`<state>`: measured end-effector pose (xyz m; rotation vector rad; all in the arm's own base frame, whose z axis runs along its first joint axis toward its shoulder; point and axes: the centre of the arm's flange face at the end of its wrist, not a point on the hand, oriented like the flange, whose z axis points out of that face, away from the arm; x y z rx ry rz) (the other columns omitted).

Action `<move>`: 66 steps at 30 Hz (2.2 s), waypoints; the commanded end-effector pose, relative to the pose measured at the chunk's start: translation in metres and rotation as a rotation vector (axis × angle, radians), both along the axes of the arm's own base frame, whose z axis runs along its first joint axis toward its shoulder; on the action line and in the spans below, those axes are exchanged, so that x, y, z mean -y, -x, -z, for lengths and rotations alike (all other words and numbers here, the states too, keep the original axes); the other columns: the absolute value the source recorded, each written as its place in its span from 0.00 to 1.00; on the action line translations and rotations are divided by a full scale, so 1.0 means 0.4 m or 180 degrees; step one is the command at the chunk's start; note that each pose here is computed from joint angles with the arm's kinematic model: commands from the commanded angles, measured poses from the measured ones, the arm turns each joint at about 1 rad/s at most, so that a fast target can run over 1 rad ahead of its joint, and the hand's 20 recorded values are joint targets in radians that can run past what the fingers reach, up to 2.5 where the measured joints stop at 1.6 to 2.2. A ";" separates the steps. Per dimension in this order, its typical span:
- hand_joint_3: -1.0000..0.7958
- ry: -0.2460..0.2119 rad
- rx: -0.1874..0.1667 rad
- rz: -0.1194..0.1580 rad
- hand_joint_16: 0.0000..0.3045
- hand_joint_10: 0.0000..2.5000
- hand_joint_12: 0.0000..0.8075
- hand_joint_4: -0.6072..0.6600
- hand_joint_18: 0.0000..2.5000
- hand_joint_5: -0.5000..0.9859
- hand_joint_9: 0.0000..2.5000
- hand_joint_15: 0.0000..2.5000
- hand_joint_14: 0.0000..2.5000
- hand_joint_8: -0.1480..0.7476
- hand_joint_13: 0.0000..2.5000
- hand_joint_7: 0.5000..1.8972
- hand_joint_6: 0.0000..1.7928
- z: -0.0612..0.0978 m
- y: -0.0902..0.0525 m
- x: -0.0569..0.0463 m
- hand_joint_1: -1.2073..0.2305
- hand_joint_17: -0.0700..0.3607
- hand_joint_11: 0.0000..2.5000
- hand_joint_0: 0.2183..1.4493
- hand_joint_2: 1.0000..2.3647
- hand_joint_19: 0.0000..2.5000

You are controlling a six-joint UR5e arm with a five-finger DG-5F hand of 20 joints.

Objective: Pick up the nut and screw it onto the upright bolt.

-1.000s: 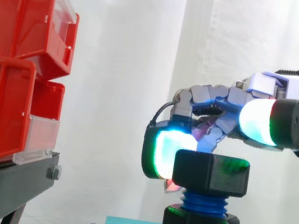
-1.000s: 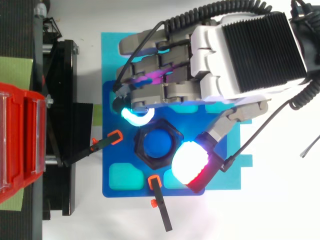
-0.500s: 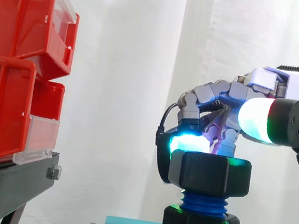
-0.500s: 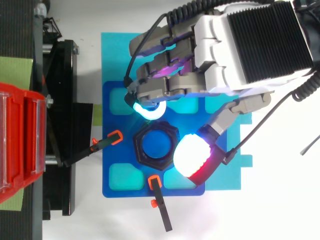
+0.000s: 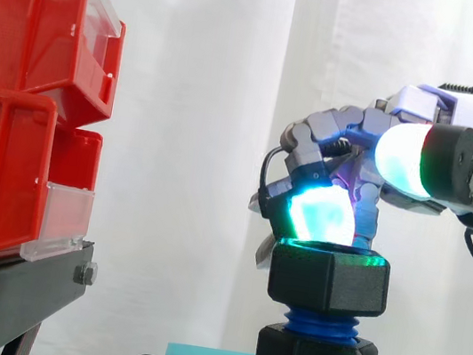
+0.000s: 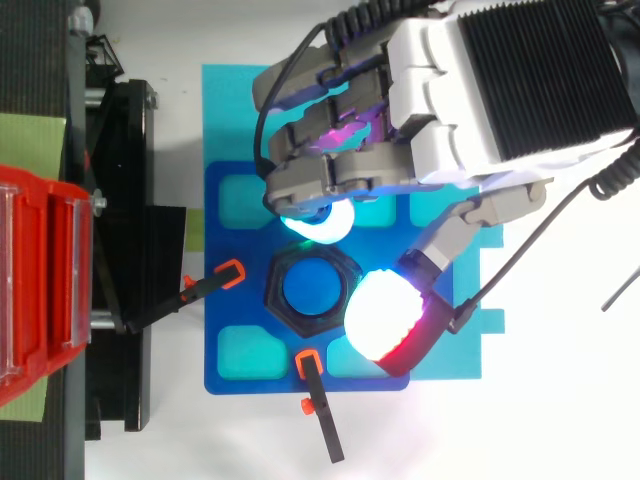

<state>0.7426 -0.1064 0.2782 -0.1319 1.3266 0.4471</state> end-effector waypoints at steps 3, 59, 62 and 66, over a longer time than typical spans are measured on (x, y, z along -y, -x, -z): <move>0.28 0.0012 0.0014 -0.0031 0.04 0.00 0.18 0.57 0.26 0.35 0.62 0.00 0.00 0.46 0.40 0.79 0.31 -0.005 -0.001 0.002 0.70 0.22 0.12 0.26 0.00 0.04; 0.28 0.0161 0.0199 -0.0095 0.08 0.00 0.25 0.63 0.10 0.29 0.37 0.00 0.00 0.41 0.23 0.20 0.28 0.049 0.013 -0.053 0.70 0.28 0.00 0.23 0.00 0.00; 0.28 0.0189 0.0176 -0.0083 0.07 0.00 0.25 0.65 0.11 0.30 0.38 0.00 0.00 0.42 0.23 0.28 0.28 0.052 0.015 -0.048 0.70 0.28 0.00 0.23 0.00 0.00; 0.28 0.0193 0.0128 -0.0069 0.07 0.00 0.25 0.67 0.12 0.31 0.39 0.00 0.00 0.42 0.25 0.40 0.28 0.055 0.018 -0.039 0.69 0.27 0.00 0.23 0.00 0.00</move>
